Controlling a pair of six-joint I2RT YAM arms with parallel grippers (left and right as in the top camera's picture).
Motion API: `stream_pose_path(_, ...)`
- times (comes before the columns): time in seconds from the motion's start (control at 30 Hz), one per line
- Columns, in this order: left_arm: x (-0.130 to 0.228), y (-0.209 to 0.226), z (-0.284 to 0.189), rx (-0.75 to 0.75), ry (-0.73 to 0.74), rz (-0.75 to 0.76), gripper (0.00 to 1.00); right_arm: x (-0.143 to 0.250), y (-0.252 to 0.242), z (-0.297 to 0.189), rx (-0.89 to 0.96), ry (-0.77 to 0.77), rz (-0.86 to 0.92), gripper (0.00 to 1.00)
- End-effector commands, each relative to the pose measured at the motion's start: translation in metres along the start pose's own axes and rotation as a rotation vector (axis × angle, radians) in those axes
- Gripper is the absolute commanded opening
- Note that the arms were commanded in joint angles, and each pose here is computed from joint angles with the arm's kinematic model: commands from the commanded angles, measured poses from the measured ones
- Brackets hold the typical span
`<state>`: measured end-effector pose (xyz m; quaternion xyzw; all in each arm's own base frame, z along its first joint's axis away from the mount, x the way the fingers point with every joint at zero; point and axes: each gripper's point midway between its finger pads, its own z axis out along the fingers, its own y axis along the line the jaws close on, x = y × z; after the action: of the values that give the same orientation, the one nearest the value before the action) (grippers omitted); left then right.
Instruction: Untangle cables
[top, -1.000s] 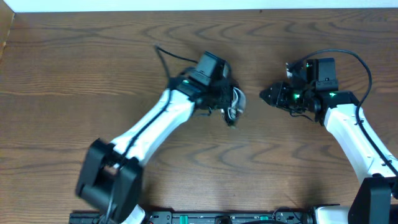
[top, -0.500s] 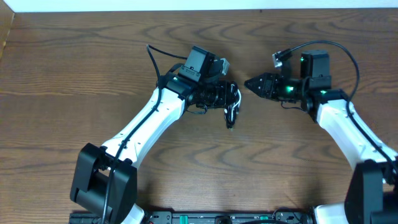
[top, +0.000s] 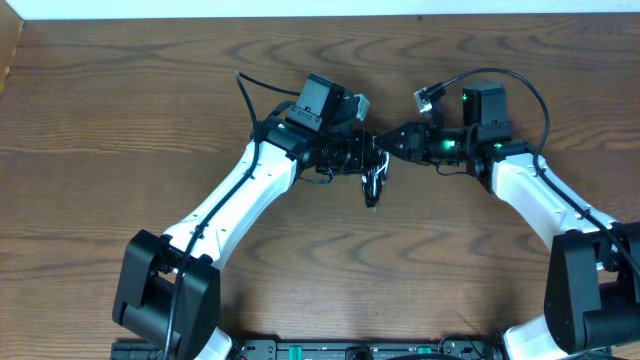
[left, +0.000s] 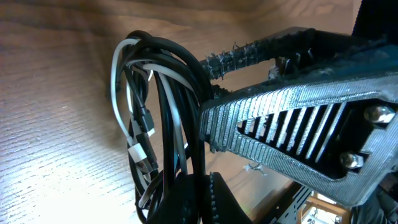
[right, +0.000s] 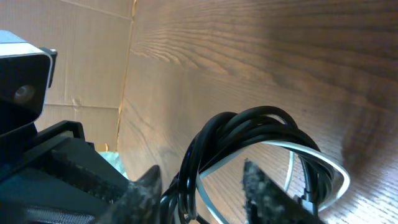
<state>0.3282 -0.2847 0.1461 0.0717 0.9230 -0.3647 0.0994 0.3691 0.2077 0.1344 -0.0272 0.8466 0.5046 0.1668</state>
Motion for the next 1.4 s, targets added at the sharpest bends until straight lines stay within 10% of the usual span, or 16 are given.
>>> stream_pose_path(0.0, -0.001, -0.003, -0.001, 0.019, 0.003, 0.013, 0.07, 0.004, -0.004, 0.006, 0.043, 0.013, 0.034, 0.33)
stream_pose_path(1.37, -0.033, 0.041, -0.038, -0.035, -0.100, -0.013, 0.07, 0.069, -0.117, -0.039, 0.625, 0.105, 0.277, 0.01)
